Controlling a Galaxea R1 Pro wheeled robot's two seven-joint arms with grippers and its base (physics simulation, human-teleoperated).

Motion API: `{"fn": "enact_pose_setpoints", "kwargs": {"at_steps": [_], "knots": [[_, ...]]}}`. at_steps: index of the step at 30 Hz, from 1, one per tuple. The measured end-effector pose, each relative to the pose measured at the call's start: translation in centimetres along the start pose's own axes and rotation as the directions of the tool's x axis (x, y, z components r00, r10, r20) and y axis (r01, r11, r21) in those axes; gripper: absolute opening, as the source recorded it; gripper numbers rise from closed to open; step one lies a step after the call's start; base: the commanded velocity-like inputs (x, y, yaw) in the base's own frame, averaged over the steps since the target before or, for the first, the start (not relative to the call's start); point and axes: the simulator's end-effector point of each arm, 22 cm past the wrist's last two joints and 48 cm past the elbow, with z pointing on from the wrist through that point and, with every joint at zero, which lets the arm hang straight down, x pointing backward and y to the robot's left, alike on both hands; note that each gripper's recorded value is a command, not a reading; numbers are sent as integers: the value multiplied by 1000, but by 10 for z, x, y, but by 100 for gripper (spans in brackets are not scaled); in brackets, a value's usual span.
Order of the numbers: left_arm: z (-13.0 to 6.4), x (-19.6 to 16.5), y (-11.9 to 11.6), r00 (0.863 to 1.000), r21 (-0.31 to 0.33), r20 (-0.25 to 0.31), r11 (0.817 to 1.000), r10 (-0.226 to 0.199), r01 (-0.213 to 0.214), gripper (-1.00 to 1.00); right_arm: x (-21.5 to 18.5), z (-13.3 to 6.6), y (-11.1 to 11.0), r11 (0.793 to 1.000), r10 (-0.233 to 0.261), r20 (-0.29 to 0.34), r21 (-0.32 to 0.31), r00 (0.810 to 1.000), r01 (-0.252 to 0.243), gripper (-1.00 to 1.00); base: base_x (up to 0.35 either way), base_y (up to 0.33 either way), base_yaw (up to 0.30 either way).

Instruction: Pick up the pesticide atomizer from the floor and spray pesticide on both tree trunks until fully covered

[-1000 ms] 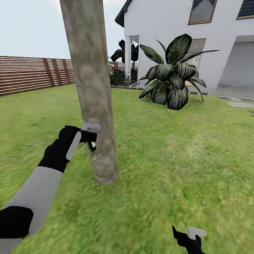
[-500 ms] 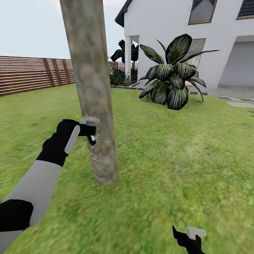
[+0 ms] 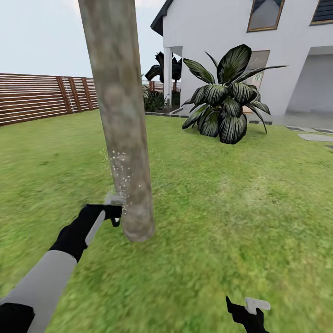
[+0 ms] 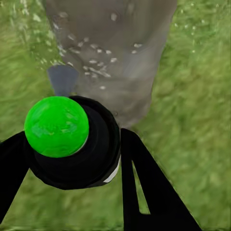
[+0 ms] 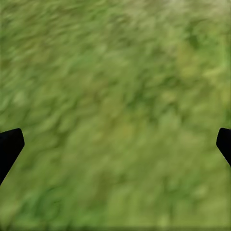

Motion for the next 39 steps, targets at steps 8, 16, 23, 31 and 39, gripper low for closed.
{"fn": "enact_pose_setpoints", "kwargs": {"at_steps": [8, 16, 23, 31, 39], "knots": [[61, 115, 11, 998, -81, 14, 995, -65, 66, -100, 0, 0, 0, 1000, 0, 0, 0, 1000, 0, 100, 0, 0, 0], [62, 127, -16, 996, -153, 20, 984, -88, 90, -100, 0, 0, 0, 1000, 0, 1, 0, 1000, 0, 100, 0, -74, 0], [64, 121, -37, 993, -38, 68, 994, -101, 104, -100, 11, -2, 5, 1000, 7, -22, -7, 1000, -8, 100, 0, -229, 35], [62, 117, -45, 986, 17, 128, 994, -105, 104, -100, 14, -3, 6, 1000, 10, -28, -9, 1000, -10, 100, 0, -233, 225], [62, 120, -45, 987, 18, 125, 995, -104, 103, -100, 16, -3, 7, 1000, 10, -32, -10, 999, -11, 100, 0, -270, 15]]}}
